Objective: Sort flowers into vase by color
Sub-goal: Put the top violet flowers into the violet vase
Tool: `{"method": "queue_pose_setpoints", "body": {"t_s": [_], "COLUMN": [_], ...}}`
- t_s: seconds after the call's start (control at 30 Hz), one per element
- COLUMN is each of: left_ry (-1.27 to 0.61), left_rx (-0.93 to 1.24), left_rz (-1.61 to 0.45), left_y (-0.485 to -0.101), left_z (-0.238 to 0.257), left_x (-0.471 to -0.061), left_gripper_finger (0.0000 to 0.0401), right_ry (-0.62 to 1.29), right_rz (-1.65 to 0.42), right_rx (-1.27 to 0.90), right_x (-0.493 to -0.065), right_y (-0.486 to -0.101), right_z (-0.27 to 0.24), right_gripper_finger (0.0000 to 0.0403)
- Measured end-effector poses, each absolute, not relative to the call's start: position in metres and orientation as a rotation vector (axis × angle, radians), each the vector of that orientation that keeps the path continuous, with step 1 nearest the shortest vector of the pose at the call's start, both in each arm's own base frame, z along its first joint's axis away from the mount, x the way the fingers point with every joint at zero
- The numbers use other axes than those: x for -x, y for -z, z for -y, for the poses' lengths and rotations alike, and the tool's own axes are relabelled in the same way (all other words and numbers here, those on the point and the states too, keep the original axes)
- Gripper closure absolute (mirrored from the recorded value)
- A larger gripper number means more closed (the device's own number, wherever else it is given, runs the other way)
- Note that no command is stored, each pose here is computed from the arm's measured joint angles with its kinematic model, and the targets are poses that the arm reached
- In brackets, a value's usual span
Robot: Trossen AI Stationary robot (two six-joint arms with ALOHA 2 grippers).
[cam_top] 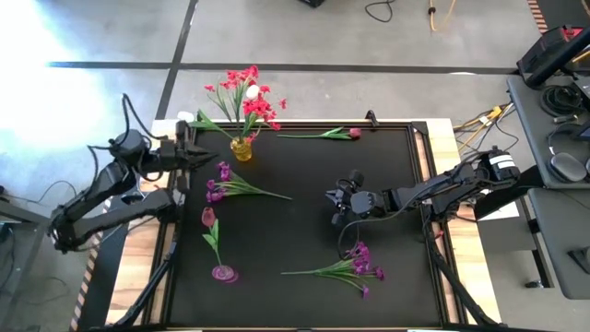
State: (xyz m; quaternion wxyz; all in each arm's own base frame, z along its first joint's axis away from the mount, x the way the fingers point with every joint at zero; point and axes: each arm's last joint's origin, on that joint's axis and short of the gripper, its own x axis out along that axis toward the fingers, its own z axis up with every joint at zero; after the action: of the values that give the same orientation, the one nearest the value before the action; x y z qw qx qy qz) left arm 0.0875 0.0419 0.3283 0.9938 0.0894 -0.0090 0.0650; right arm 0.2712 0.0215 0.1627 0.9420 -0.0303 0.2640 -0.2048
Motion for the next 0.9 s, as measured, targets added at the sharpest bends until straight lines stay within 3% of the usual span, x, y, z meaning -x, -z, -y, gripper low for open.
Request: {"method": "queue_pose_setpoints", "body": {"t_s": [0.23, 0.47, 0.67, 0.9], "left_ry": [-0.160, -0.193, -0.226, -0.255], "left_rx": [-0.202, -0.268, -0.316, -0.423], "left_rz": [-0.021, -0.100, -0.282, -0.584], "left_y": [-0.324, -0.355, -0.387, -0.398], "left_z": [-0.033, -0.009, 0.016, 0.051], "left_x": [-0.113, -0.131, -0.157, -0.212], "left_gripper_finger": [0.0401, 0.0401, 0.0401, 0.0401], "right_ry": [0.417, 0.418, 0.416, 0.412], "right_rz": [-0.541, -0.546, -0.551, -0.573], "right_rx": [0.062, 0.056, 0.054, 0.061], "right_x": [-0.271, -0.269, -0.268, -0.264], "right_y": [-0.162, -0.160, -0.158, -0.152], "right_z": [-0.022, -0.021, -0.021, -0.021], "right_gripper_finger": [0.0376, 0.0376, 0.0376, 0.0376]}}
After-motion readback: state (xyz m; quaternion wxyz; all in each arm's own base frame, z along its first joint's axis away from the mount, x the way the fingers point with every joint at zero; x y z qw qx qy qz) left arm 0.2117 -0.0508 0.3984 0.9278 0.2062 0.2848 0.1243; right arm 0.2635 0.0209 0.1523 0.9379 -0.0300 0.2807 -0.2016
